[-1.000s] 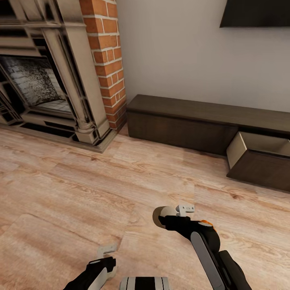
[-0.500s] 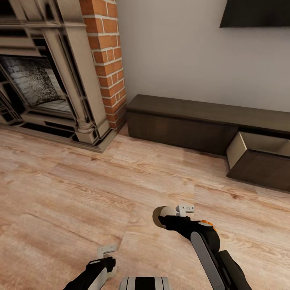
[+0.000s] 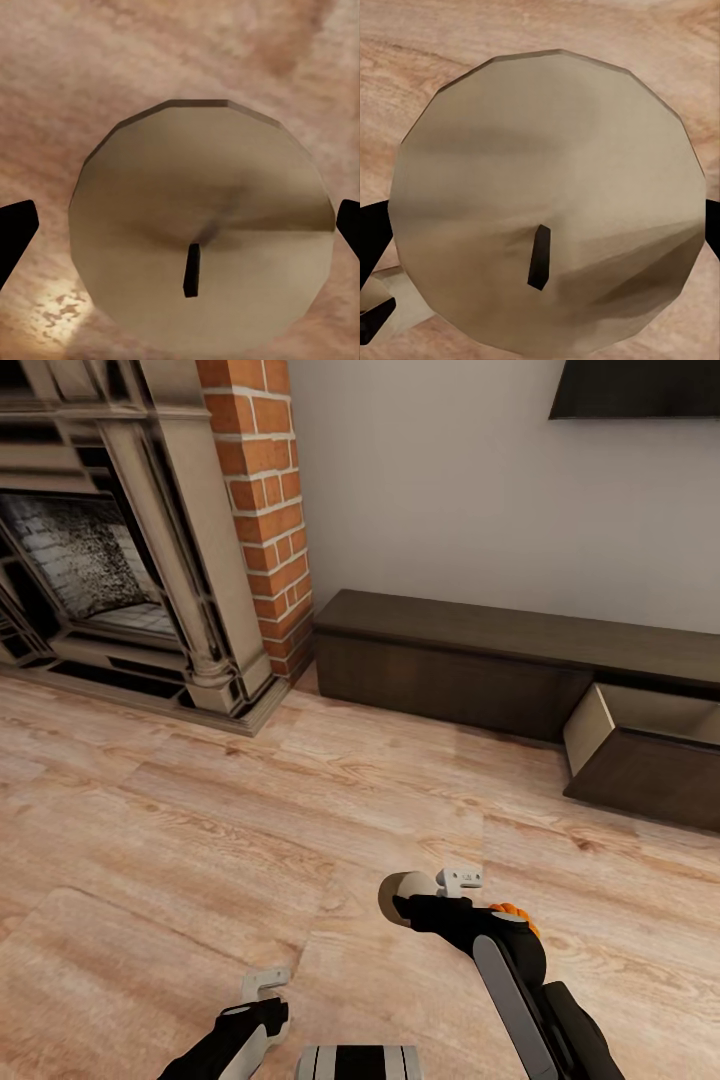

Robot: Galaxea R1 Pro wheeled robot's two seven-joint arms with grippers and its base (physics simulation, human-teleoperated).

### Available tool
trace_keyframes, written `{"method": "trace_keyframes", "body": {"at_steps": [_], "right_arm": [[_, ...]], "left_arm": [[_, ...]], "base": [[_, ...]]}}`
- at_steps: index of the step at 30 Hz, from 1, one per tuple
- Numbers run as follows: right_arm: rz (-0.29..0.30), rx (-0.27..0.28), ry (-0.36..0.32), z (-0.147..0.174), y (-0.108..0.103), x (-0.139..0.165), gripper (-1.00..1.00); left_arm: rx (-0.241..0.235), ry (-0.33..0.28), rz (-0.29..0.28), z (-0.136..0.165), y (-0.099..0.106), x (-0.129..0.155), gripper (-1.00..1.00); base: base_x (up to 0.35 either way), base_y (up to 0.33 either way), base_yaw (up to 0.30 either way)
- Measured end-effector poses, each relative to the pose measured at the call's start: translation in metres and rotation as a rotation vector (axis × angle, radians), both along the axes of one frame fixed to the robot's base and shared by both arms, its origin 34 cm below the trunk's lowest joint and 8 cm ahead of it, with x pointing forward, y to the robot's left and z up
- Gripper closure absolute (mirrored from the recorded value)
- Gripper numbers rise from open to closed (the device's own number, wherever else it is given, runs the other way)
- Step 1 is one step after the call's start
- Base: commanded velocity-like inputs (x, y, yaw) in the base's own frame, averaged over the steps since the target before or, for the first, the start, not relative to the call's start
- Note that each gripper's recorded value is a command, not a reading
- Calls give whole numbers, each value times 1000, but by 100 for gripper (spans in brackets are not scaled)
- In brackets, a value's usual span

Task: Place each of the two pumpkins and all three candles from the living room inside a cabinet in the living room (use any cabinet), then make sure every cabinet is closed, and position the cauldron so it is next to a table in the living room.

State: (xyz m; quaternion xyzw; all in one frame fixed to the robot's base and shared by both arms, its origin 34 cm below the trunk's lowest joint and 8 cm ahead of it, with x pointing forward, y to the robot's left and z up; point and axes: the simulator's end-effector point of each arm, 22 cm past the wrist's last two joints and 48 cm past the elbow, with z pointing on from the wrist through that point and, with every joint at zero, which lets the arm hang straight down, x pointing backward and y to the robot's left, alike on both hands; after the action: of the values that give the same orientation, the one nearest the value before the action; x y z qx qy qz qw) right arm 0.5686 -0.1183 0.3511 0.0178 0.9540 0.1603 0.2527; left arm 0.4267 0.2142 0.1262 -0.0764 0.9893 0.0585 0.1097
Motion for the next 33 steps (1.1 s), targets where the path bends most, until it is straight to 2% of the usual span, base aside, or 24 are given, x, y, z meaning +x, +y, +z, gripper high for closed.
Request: {"method": "trace_keyframes", "body": {"at_steps": [9, 10, 33], "right_arm": [[0, 0, 20, -10, 0, -3, 100], [0, 0, 21, -10, 0, -3, 100], [0, 1, 20, -10, 0, -3, 100]], "left_arm": [[-7, 4, 1, -5, -3, -2, -100], [0, 18, 3, -7, 0, -8, -100], [1, 15, 5, -7, 2, -8, -100]], "base": [[0, 0, 0], [0, 0, 0], [0, 0, 0]]}}
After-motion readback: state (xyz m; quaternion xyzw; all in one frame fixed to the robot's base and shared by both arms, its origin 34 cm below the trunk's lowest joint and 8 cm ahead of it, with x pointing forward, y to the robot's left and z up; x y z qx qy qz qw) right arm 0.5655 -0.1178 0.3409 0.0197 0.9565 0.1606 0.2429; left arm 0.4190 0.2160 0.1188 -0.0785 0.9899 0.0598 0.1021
